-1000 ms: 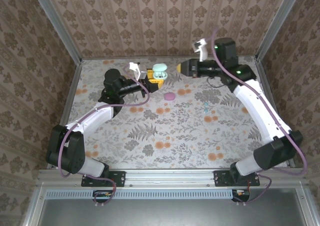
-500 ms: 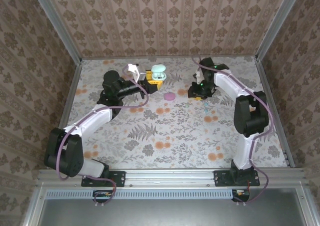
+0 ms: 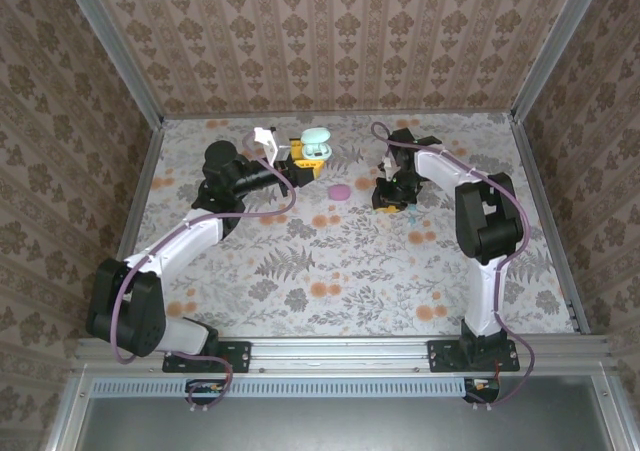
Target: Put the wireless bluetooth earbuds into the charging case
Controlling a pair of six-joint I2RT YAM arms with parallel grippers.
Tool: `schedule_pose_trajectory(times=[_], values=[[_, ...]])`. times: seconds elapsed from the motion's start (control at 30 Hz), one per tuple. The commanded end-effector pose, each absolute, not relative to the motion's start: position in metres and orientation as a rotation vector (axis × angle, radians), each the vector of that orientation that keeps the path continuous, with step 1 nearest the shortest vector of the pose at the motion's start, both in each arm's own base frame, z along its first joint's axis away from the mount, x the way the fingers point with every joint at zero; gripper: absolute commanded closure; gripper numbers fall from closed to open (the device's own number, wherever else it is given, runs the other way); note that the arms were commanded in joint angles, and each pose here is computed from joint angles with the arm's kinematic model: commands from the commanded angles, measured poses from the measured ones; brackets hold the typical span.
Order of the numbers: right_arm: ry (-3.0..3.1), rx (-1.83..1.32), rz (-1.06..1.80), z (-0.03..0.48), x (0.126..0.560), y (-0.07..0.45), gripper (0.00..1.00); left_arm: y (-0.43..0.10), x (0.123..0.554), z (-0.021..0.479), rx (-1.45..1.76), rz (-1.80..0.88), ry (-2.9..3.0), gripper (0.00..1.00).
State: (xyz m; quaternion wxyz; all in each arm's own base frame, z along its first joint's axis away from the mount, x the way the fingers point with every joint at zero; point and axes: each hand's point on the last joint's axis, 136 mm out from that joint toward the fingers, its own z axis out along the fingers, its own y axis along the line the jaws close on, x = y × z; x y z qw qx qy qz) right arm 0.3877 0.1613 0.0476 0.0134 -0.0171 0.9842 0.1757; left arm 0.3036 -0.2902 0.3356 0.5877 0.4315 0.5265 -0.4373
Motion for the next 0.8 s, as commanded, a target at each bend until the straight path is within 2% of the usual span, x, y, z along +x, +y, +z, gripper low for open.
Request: schedule_pose_trajectory(times=[0.0, 0.4, 0.77], values=[[3.092, -0.06, 0.541, 0.032, 0.39, 0.161, 0.72, -0.285, 0.3, 0.347, 1.01, -0.994, 1.188, 0.77], [3.082, -0.073, 0.581, 0.026, 0.4, 0.168, 0.73, -0.285, 0.3, 0.348, 1.009, -0.992, 1.19, 0.77], [3.062, -0.098, 0.631, 0.024, 0.413, 0.18, 0.69, -0.286, 0.3, 0.348, 1.012, -0.995, 1.19, 0.77]])
